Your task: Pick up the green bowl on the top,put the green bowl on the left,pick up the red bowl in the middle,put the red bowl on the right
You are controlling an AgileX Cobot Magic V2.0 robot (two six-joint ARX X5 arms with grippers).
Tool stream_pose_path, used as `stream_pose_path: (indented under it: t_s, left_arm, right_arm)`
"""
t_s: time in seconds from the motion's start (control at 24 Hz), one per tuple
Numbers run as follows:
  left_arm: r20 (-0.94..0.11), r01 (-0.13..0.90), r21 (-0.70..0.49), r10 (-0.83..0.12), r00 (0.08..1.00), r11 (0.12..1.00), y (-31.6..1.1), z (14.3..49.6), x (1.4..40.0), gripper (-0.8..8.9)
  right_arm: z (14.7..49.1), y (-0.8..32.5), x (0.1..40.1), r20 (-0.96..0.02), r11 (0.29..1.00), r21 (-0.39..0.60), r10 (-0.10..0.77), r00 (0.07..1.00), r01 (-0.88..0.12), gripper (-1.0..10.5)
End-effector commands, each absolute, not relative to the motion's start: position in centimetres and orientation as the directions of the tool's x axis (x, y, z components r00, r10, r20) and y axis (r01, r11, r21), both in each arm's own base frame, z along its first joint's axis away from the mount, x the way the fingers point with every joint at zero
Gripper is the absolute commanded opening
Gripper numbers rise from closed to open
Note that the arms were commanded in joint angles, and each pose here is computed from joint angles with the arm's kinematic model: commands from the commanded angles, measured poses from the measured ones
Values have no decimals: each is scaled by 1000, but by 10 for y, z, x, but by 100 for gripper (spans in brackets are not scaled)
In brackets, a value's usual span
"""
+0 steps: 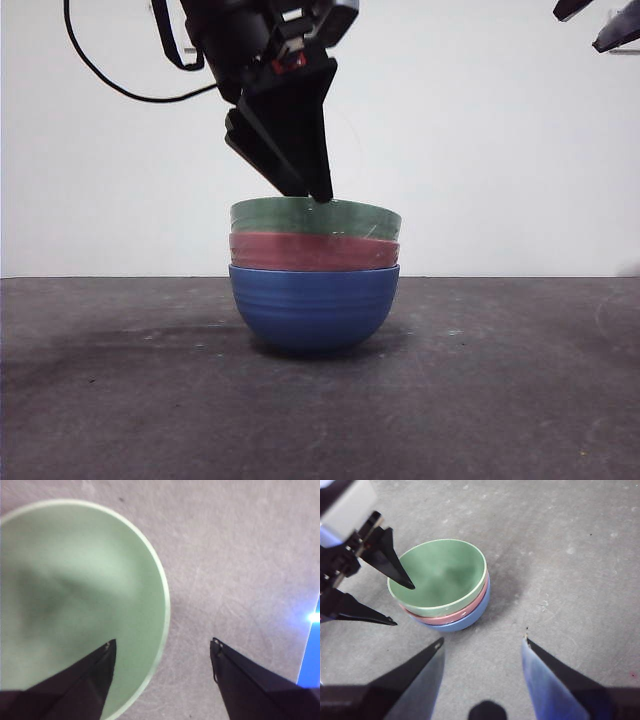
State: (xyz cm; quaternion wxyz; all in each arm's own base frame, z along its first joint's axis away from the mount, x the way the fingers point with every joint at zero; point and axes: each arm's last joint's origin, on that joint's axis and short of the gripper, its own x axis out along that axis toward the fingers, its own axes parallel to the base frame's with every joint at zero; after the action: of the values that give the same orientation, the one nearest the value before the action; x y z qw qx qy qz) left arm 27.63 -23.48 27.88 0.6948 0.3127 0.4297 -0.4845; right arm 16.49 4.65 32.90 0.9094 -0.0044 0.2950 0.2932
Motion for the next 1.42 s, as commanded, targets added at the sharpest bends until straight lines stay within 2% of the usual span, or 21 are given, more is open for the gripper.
stream_pose_path:
  t_s: [0.04, 0.17, 0.46, 0.54, 0.67, 0.75, 0.79, 0.88, 1.04, 1.17, 1.29, 1.42]
  left_arm:
    - [-902, 951, 19, -405, 150, 309, -236, 276, 277, 310]
    - [-905, 951, 15, -400, 143, 308, -236, 275, 277, 237]
    - [-904, 960, 4, -409, 123, 280, -236, 274, 276, 235]
    - [-906, 960, 2, -407, 120, 279, -236, 273, 277, 180]
    - [-908, 960, -3, -402, 114, 279, -237, 270, 278, 165]
    - [-910, 960, -6, -400, 111, 279, -238, 268, 279, 79]
    - [-909, 960, -4, -402, 113, 279, -238, 268, 279, 78]
    - [-908, 963, 3, -402, 115, 269, -238, 268, 279, -14]
    - [-908, 966, 14, -402, 120, 258, -239, 271, 279, -8]
    - [-896, 965, 33, -421, 143, 259, -240, 288, 281, -8]
    - [-880, 961, 52, -443, 172, 271, -239, 326, 280, -8]
    - [-868, 926, 85, -429, 249, 367, -227, 369, 268, -9]
  right_arm:
    - [329, 47, 165, -540, 826, 169, 534, 651, -537, 252]
    - [329, 47, 165, -541, 826, 169, 533, 650, -537, 251]
    - [329, 47, 165, -541, 828, 178, 534, 650, -532, 249]
    - [329, 47, 164, -547, 829, 181, 533, 646, -530, 249]
    - [327, 47, 164, -558, 829, 186, 531, 638, -527, 249]
    - [327, 47, 163, -563, 829, 188, 530, 634, -526, 249]
    - [327, 47, 163, -565, 830, 189, 530, 633, -525, 249]
    - [326, 47, 163, -567, 830, 190, 529, 631, -525, 249]
    - [326, 47, 163, -567, 829, 186, 529, 632, -527, 249]
    - [327, 47, 163, -566, 829, 186, 529, 632, -527, 249]
    - [327, 47, 163, -566, 830, 185, 528, 633, -526, 249]
    - [327, 46, 163, -566, 831, 184, 526, 634, -525, 249]
